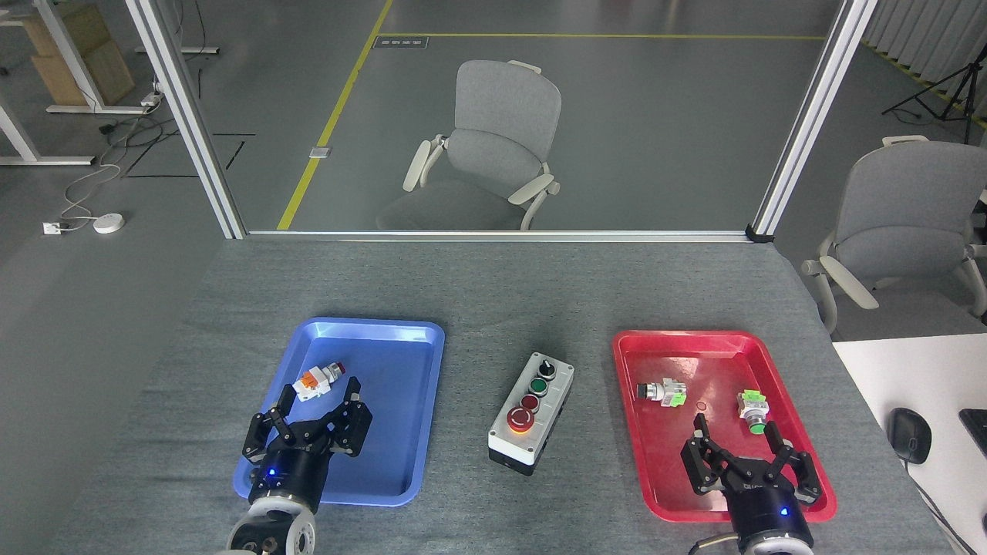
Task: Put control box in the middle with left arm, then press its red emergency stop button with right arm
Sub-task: 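Retract the right gripper back over the red tray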
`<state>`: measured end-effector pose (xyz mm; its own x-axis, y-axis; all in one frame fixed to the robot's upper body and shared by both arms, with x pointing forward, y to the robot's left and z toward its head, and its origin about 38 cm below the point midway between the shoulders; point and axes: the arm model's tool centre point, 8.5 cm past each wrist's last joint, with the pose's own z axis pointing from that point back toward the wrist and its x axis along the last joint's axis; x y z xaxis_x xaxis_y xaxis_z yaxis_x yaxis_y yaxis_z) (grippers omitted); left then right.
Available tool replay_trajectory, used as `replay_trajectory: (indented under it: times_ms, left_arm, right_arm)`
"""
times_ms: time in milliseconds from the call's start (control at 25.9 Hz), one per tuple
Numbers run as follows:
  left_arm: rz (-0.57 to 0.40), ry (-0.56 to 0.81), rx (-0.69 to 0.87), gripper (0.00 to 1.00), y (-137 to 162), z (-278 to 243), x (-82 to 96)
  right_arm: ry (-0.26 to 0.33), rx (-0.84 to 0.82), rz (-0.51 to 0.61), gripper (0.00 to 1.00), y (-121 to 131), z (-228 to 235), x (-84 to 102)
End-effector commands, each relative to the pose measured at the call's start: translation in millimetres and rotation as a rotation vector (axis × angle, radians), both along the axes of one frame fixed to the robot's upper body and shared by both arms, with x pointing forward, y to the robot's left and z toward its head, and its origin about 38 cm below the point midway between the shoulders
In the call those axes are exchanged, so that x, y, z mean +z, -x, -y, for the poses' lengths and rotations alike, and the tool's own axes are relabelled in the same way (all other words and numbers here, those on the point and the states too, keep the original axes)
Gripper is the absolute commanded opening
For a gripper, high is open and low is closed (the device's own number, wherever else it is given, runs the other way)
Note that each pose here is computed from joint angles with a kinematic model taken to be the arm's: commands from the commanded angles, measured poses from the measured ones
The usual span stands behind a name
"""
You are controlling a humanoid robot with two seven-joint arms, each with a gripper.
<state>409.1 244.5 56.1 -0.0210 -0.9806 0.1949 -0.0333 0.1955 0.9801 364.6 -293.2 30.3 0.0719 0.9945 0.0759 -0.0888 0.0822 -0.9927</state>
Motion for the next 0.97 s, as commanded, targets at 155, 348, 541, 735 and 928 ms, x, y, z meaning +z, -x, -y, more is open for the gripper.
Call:
replay_trajectory:
  times_ms: [155, 348, 541, 735, 928]
  left_arm:
    - [-0.001, 0.0, 0.001, 0.99, 0, 0, -0.5]
    - [-0.001, 0.0, 0.001, 0.99, 0, 0, -0.5]
    - [-0.001, 0.0, 0.001, 0.99, 0, 0, -0.5]
    - [-0.001, 0.0, 0.001, 0.99, 0, 0, -0.5]
    - [-0.001, 0.0, 0.001, 0.99, 0, 0, -0.5]
  right_arm:
    - [0.043, 0.002, 0.035, 0.98, -3, 13, 15.3]
    - [0.051, 0.001, 0.051, 0.98, -4, 14, 17.7]
    - [0.064, -0.006, 0.084, 0.99, -9, 16, 24.7]
    - [0.066, -0.001, 0.083, 0.99, -12, 14, 26.6]
    - [0.067, -0.004, 0.089, 0.99, -20, 15, 30.0]
